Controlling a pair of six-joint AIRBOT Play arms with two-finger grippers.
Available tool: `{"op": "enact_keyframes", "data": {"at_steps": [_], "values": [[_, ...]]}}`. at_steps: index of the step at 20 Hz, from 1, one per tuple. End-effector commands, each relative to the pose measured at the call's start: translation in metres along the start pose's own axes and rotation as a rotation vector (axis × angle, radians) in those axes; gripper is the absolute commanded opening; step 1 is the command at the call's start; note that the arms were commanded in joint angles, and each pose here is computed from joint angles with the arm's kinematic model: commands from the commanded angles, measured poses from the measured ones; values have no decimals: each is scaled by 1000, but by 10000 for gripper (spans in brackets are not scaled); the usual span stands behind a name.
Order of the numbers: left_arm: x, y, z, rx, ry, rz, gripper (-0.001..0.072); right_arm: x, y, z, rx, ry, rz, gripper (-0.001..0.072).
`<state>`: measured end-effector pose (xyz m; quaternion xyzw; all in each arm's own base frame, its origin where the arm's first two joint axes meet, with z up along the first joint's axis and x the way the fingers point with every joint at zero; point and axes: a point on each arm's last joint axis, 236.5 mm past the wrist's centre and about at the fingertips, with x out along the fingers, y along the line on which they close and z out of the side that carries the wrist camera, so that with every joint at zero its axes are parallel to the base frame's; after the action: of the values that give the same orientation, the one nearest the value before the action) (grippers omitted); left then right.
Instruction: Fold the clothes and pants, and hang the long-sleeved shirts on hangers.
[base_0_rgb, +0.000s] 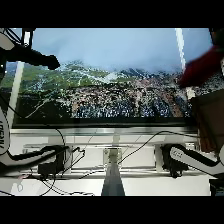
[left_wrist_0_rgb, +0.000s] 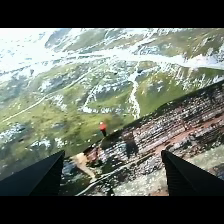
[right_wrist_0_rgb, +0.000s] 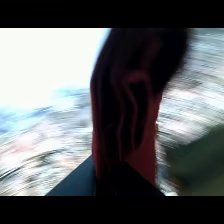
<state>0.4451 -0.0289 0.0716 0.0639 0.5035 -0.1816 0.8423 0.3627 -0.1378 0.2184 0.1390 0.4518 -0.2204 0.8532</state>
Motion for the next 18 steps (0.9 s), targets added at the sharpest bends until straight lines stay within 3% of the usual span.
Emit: {"op": "enact_keyframes", "data": {"at_steps": [1,4,9,10,11,12,13,17,18], "values": [[0,1,0,0,1,1,700,-68,-120,-34,275,-5,-264,12],[0,1,0,0,1,1,700,-93,-176,-85,480,116,-384,13],[0,1,0,0,1,1,700,-123,-235,-117,693,108,-535,30],[0,1,0,0,1,1,700,-126,-243,-122,722,109,-553,106],[0,1,0,0,1,1,700,-129,-250,-126,748,104,-568,316],[0,1,0,0,1,1,700,-132,-256,-126,764,90,-580,610],[0,1,0,0,1,1,700,-133,-260,-126,772,78,-584,703],[0,1,0,0,1,1,700,-129,-259,-117,775,39,-552,691],[0,1,0,0,1,1,700,-124,-252,-111,766,29,-510,642]]}}
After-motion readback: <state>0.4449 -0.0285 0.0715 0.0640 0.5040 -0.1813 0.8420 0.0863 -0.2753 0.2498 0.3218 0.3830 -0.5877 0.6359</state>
